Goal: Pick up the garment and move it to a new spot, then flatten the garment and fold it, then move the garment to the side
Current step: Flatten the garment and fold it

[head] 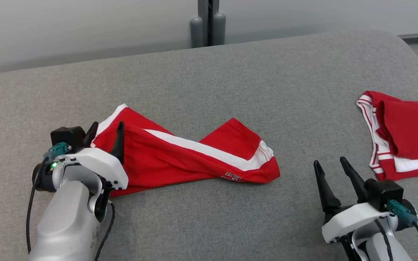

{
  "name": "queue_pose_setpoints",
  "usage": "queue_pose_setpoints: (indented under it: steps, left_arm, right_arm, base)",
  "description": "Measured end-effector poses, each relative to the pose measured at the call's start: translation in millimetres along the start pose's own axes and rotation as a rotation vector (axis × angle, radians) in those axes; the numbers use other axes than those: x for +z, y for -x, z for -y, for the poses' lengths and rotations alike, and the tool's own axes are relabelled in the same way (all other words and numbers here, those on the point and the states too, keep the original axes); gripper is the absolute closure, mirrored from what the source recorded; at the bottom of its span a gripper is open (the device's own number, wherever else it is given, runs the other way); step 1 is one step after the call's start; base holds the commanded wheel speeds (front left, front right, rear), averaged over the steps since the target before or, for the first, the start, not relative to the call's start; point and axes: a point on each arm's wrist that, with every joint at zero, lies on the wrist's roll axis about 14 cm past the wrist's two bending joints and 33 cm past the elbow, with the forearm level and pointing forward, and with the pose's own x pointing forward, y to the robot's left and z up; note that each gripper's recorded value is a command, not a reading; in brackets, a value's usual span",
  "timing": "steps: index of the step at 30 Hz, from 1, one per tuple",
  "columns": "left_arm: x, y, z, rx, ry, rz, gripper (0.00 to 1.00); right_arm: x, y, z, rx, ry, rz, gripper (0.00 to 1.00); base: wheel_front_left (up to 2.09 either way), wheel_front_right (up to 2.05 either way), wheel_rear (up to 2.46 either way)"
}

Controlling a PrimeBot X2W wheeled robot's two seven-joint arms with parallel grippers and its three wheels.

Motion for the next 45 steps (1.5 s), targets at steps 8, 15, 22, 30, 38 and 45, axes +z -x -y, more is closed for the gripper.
queue_pose_setpoints:
  steps: [8, 15, 22, 30, 38, 45]
  left_arm:
    - [-28.4, -23.9, 1.9, 0.001, 0.075, -0.166, 0.00]
    - [-36.7, -23.1, 5.0, 0.012, 0.147, -0.201, 0.00]
    - [-43.8, -20.1, 14.7, -0.009, 0.176, -0.235, 0.11]
    - [-23.8, -16.9, 6.4, -0.003, 0.147, -0.111, 1.00]
    - [-9.8, 10.6, 15.0, -0.032, 0.106, -0.032, 1.00]
    - [-28.8, 54.8, 20.3, -0.036, 0.118, -0.038, 1.00]
  right_arm:
    - [-8.7, -1.6, 13.0, -0.037, -0.005, -0.026, 0.00]
    - [-9.7, -4.5, 11.1, -0.030, -0.001, -0.029, 0.00]
    - [-6.4, -9.6, 5.1, -0.011, -0.003, -0.020, 0.00]
    - [-4.5, -10.0, 3.9, -0.009, -0.007, -0.015, 0.00]
    - [0.5, -3.5, -5.2, 0.010, -0.017, 0.001, 0.00]
    - [6.4, 8.2, -18.7, 0.043, -0.031, 0.021, 0.00]
  base:
    - [0.00, 0.00, 0.00]
    - [0.00, 0.00, 0.00]
    - [0.00, 0.00, 0.00]
    - [0.00, 0.00, 0.00]
    - [0.00, 0.00, 0.00]
    - [0.00, 0.00, 0.00]
